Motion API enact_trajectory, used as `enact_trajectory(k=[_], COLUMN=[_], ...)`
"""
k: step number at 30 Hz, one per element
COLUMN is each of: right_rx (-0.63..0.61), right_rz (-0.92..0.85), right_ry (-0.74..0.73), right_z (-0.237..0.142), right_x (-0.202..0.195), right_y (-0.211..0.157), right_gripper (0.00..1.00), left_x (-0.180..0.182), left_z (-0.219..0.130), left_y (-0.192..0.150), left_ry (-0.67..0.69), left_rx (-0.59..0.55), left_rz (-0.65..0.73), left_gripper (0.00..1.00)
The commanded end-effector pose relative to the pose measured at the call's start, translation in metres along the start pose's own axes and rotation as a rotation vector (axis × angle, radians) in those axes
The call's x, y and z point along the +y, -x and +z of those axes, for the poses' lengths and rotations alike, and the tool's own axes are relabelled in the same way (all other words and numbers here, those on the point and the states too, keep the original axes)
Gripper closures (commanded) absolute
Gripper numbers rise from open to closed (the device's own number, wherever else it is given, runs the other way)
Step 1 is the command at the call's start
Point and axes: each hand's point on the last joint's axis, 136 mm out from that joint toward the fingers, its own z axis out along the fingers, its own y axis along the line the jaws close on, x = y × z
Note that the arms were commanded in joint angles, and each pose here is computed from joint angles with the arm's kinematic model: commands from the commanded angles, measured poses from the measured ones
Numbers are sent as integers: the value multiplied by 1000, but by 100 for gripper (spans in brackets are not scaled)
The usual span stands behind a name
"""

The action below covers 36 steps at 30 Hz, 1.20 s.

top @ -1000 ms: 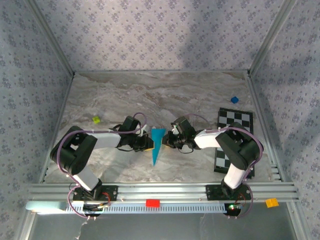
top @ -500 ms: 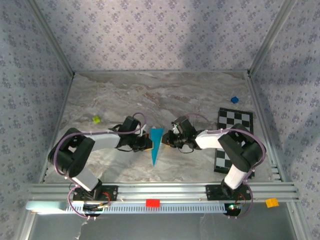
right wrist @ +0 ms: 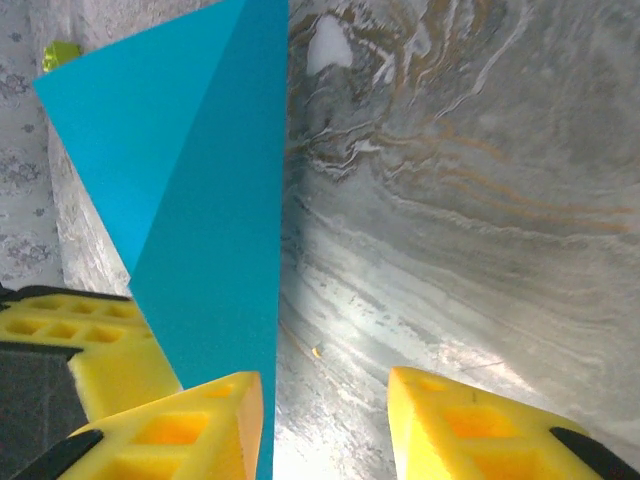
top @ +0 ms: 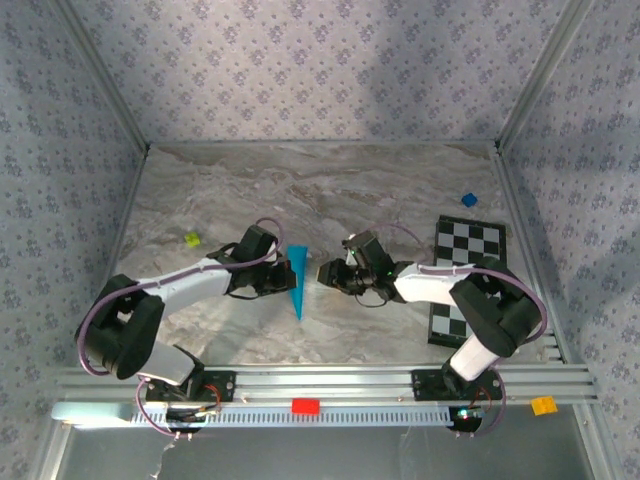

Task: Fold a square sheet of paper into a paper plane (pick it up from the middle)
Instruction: Move a paper plane to the center of the table.

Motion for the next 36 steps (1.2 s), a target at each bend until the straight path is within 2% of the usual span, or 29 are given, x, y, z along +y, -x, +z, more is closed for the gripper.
enact_trajectory(k=[1, 14, 21, 36], right_rx=[-19, 8, -6, -11], right_rz=[-19, -33, -29, -6], right_ry=[26, 38, -19, -39], right_z=[1, 13, 13, 14], right_x=[19, 33, 20, 21], right_y=[6, 3, 2, 7], right_gripper=[60, 59, 60, 61], left_x=[-1, 1, 4, 4], left_z=[-8, -3, -3, -4], left_y=[3, -1, -2, -1], left_ry=[37, 46, 60, 63], left_rx=[-15, 2, -7, -12], left_rz=[28, 27, 29, 29], left_gripper=[100, 100, 100, 100])
